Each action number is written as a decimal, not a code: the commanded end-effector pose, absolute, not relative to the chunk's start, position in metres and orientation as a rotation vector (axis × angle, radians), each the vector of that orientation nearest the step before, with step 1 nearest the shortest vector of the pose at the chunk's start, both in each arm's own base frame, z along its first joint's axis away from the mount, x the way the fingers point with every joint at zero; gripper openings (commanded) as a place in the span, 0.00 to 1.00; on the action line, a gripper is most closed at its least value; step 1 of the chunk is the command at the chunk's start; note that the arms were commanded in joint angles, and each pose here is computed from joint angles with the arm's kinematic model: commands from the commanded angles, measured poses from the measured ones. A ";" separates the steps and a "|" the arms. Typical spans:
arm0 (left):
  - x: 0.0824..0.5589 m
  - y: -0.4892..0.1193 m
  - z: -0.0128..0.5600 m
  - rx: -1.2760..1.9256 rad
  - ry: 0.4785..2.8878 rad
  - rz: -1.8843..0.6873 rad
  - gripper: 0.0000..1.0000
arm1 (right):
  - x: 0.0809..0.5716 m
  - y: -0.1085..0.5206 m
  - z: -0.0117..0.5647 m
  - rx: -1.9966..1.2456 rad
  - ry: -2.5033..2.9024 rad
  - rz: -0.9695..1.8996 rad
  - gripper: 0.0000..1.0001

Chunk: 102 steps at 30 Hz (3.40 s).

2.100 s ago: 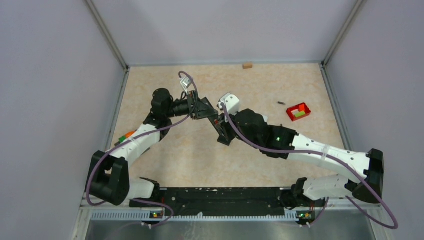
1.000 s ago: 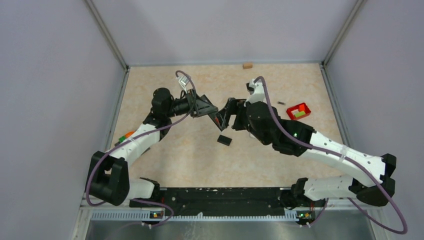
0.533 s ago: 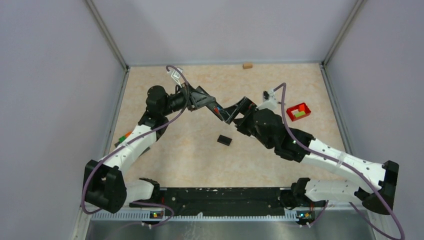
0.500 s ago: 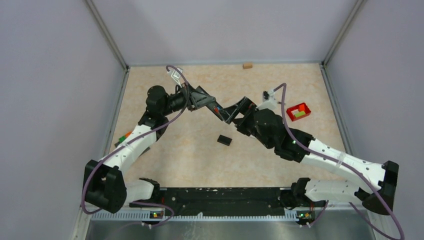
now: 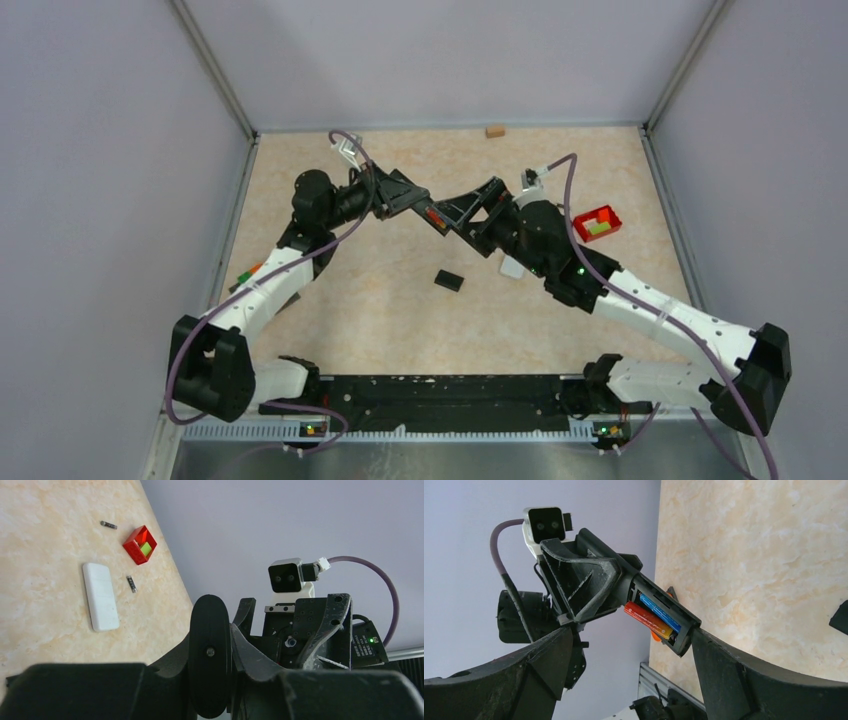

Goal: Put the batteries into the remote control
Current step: Load the battery into the remote control.

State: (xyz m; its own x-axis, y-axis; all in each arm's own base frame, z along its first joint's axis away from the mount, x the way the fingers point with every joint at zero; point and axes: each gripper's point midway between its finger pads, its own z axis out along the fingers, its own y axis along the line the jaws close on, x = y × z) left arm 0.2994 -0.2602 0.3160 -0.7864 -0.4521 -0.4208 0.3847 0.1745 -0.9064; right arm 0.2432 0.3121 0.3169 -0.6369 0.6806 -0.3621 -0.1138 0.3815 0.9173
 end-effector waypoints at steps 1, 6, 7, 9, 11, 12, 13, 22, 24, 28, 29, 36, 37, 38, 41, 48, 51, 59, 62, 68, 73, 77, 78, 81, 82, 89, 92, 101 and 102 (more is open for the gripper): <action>0.292 -0.265 0.349 0.023 1.725 -1.731 0.00 | 0.244 0.326 0.326 0.462 1.875 1.477 0.88; 0.293 -0.265 0.348 0.024 1.728 -1.718 0.00 | 0.245 0.330 0.323 0.436 1.897 1.463 0.85; 0.294 -0.265 0.347 0.022 1.731 -1.714 0.00 | 0.245 0.331 0.323 0.434 1.897 1.464 0.85; 0.295 -0.264 0.346 0.021 1.732 -1.704 0.00 | 0.245 0.331 0.320 0.434 1.908 1.456 0.84; 0.297 -0.264 0.344 0.020 1.733 -1.681 0.00 | 0.246 0.330 0.315 0.438 1.923 1.439 0.84; 0.298 -0.262 0.344 0.020 1.731 -1.668 0.00 | 0.246 0.329 0.313 0.443 1.927 1.431 0.84; 0.299 -0.262 0.342 0.018 1.734 -1.655 0.00 | 0.246 0.327 0.312 0.449 1.928 1.421 0.84; 0.304 -0.255 0.337 -0.011 1.744 -1.578 0.00 | 0.244 0.318 0.311 0.447 1.889 1.412 0.89; 0.303 -0.255 0.338 -0.010 1.744 -1.584 0.00 | 0.243 0.321 0.309 0.435 1.901 1.420 0.89; 0.302 -0.254 0.339 -0.014 1.744 -1.586 0.00 | 0.243 0.327 0.303 0.423 1.925 1.428 0.90; 0.302 -0.253 0.340 -0.011 1.744 -1.588 0.00 | 0.243 0.327 0.303 0.427 1.924 1.429 0.90; 0.298 -0.253 0.341 -0.005 1.743 -1.603 0.00 | 0.247 0.334 0.294 0.456 1.969 1.423 0.90; 0.297 -0.253 0.342 -0.005 1.742 -1.605 0.00 | 0.247 0.336 0.292 0.456 1.979 1.421 0.90; 0.297 -0.253 0.343 -0.001 1.739 -1.605 0.00 | 0.248 0.338 0.290 0.456 1.985 1.422 0.89; 0.296 -0.253 0.342 0.003 1.741 -1.608 0.00 | 0.251 0.340 0.291 0.469 1.973 1.434 0.89; 0.295 -0.254 0.337 0.009 1.756 -1.612 0.00 | 0.255 0.342 0.298 0.477 1.932 1.450 0.89; 0.293 -0.255 0.337 0.014 1.756 -1.620 0.00 | 0.257 0.342 0.297 0.488 1.933 1.449 0.89; 0.289 -0.255 0.338 0.041 1.745 -1.626 0.00 | 0.258 0.346 0.293 0.507 1.944 1.463 0.85; 0.288 -0.255 0.336 0.054 1.739 -1.628 0.00 | 0.257 0.346 0.291 0.510 1.948 1.469 0.82; 0.287 -0.255 0.335 0.058 1.737 -1.635 0.00 | 0.255 0.344 0.289 0.539 1.943 1.487 0.71; 0.285 -0.255 0.340 0.042 1.728 -1.660 0.00 | 0.252 0.342 0.284 0.553 1.945 1.506 0.60; 0.285 -0.254 0.341 0.021 1.728 -1.682 0.00 | 0.250 0.339 0.281 0.556 1.946 1.502 0.52; 0.285 -0.254 0.342 0.018 1.728 -1.692 0.00 | 0.250 0.338 0.281 0.556 1.944 1.502 0.49; 0.283 -0.255 0.346 0.014 1.723 -1.720 0.00 | 0.247 0.337 0.278 0.540 1.953 1.497 0.43; 0.283 -0.255 0.348 0.013 1.719 -1.729 0.00 | 0.247 0.337 0.277 0.534 1.955 1.496 0.41; 0.281 -0.255 0.352 -0.027 1.751 -1.802 0.00 | 0.247 0.337 0.271 0.513 1.946 1.513 0.40; 0.283 -0.253 0.347 -0.021 1.759 -1.784 0.00 | 0.247 0.332 0.279 0.504 1.896 1.522 0.74; 0.296 -0.234 0.312 -0.050 1.845 -1.631 0.00 | 0.239 0.297 0.301 0.357 1.785 1.402 0.88; 0.298 -0.231 0.307 -0.059 1.860 -1.610 0.00 | 0.238 0.293 0.302 0.324 1.780 1.378 0.88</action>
